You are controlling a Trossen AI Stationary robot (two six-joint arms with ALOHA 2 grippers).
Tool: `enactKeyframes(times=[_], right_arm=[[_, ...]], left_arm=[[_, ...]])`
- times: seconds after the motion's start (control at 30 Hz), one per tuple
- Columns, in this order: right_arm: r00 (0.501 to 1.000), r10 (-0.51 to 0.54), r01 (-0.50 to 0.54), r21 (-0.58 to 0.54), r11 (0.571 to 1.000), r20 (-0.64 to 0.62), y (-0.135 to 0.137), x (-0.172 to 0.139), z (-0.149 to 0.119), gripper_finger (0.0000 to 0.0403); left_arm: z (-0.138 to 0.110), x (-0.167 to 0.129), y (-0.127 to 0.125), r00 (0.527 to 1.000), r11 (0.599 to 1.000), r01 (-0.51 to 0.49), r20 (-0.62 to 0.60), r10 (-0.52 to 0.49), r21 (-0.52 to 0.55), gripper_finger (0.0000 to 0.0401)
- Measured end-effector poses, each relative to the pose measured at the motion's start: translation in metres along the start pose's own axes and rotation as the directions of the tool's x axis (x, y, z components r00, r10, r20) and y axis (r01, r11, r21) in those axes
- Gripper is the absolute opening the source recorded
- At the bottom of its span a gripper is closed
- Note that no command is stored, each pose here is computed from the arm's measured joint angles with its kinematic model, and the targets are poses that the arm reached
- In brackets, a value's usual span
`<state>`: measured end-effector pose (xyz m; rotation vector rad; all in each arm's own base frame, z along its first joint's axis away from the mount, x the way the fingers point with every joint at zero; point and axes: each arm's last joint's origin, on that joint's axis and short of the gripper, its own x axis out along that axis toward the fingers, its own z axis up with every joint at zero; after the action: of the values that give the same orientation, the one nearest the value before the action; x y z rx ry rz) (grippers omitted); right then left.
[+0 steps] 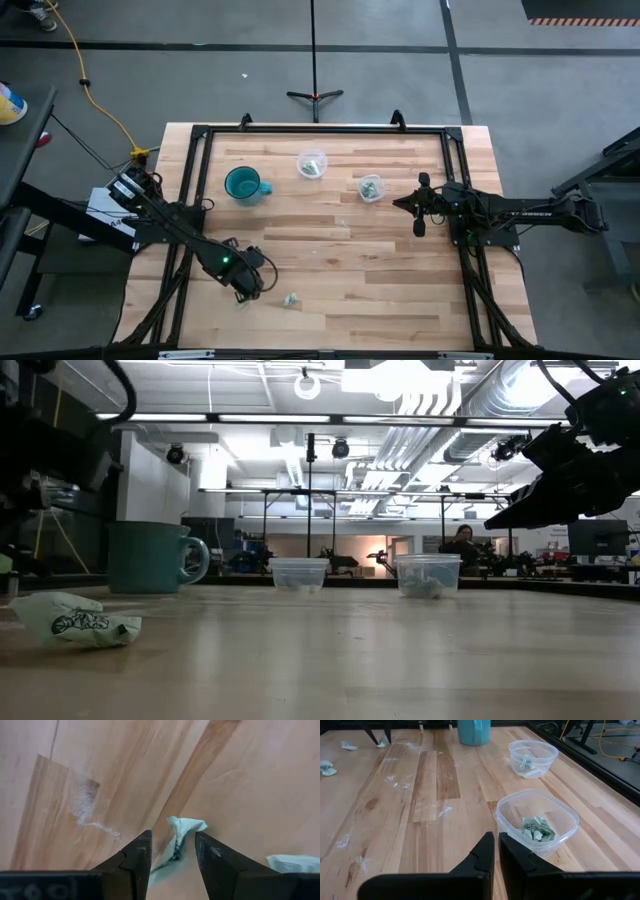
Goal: Pick and place items into bin
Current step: Put the stevia packet into the large transparent bin
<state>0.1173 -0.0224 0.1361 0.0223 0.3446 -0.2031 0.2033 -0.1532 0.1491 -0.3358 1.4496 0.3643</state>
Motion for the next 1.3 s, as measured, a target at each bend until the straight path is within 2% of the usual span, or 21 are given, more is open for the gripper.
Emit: enactKeyframes(times=[0.13, 0.23, 0.33, 0.5, 0.6, 0.67, 0.77, 0.83, 0.9, 1.0, 1.1, 1.2, 1.3], right_arm=[[1.000, 0.000, 0.000, -0.001, 1.000, -0.005, 0.000, 0.000, 0.000, 0.0017], [1.000, 0.000, 0.000, -0.003, 1.000, -0.005, 0.000, 0.000, -0.001, 0.0016], [1.000, 0.000, 0.000, -0.003, 1.000, -0.005, 0.000, 0.000, -0.001, 0.0016], [1.000, 0.000, 0.000, -0.003, 1.000, -0.006, 0.000, 0.000, -0.001, 0.0016], [1.000, 0.000, 0.000, -0.012, 1.000, -0.006, 0.000, 0.000, -0.001, 0.0016], [1.000, 0.000, -0.001, -0.020, 1.000, -0.006, 0.000, 0.000, -0.001, 0.0016], [1.000, 0.000, 0.000, -0.021, 1.000, -0.004, 0.000, 0.000, 0.000, 0.0016], [1.000, 0.000, 0.000, -0.021, 1.000, 0.001, 0.000, 0.000, 0.000, 0.0016], [1.000, 0.000, 0.000, -0.021, 1.000, 0.002, 0.000, 0.000, 0.000, 0.0016], [1.000, 0.000, 0.000, -0.019, 1.000, 0.002, 0.000, 0.000, 0.000, 0.0016], [1.000, 0.000, 0.000, -0.019, 1.000, 0.002, 0.000, 0.000, 0.000, 0.0016], [1.000, 0.000, 0.000, -0.019, 1.000, 0.002, 0.000, 0.000, 0.000, 0.0016], [1.000, 0.000, 0.000, -0.019, 1.000, 0.002, 0.000, 0.000, 0.000, 0.0017]], left_arm=[[-0.002, 0.006, 0.003, 1.000, 1.000, 0.012, 0.004, -0.012, -0.001, 0.0181], [-0.002, 0.007, 0.003, 1.000, 1.000, 0.017, 0.007, -0.017, 0.000, 0.0163], [-0.002, 0.008, 0.003, 1.000, 0.999, 0.032, 0.001, -0.032, 0.022, 0.0123], [-0.001, 0.008, 0.000, 0.998, 0.996, 0.056, 0.012, -0.057, 0.069, 0.0034], [0.007, 0.007, 0.000, 0.992, 0.997, 0.056, 0.110, -0.062, 0.055, 0.0024], [0.022, 0.006, 0.001, 0.960, 0.999, 0.026, 0.278, -0.035, 0.037, 0.0034], [0.053, -0.002, 0.005, 0.853, 0.996, -0.036, 0.522, -0.009, 0.077, 0.0051], [0.076, -0.005, 0.012, 0.795, 0.989, -0.098, 0.607, 0.008, 0.115, 0.0047], [0.103, -0.009, 0.026, 0.736, 0.982, -0.151, 0.676, 0.037, 0.111, 0.0029], [0.141, -0.014, 0.057, 0.667, 0.978, -0.203, 0.739, 0.095, 0.058, 0.0023], [0.170, -0.019, 0.088, 0.621, 0.979, -0.195, 0.780, 0.081, 0.054, 0.0025], [0.190, -0.023, 0.119, 0.586, 0.975, -0.201, 0.809, 0.042, 0.095, 0.0037], [0.203, -0.022, 0.146, 0.571, 0.976, -0.198, 0.820, 0.039, 0.091, 0.0035]])
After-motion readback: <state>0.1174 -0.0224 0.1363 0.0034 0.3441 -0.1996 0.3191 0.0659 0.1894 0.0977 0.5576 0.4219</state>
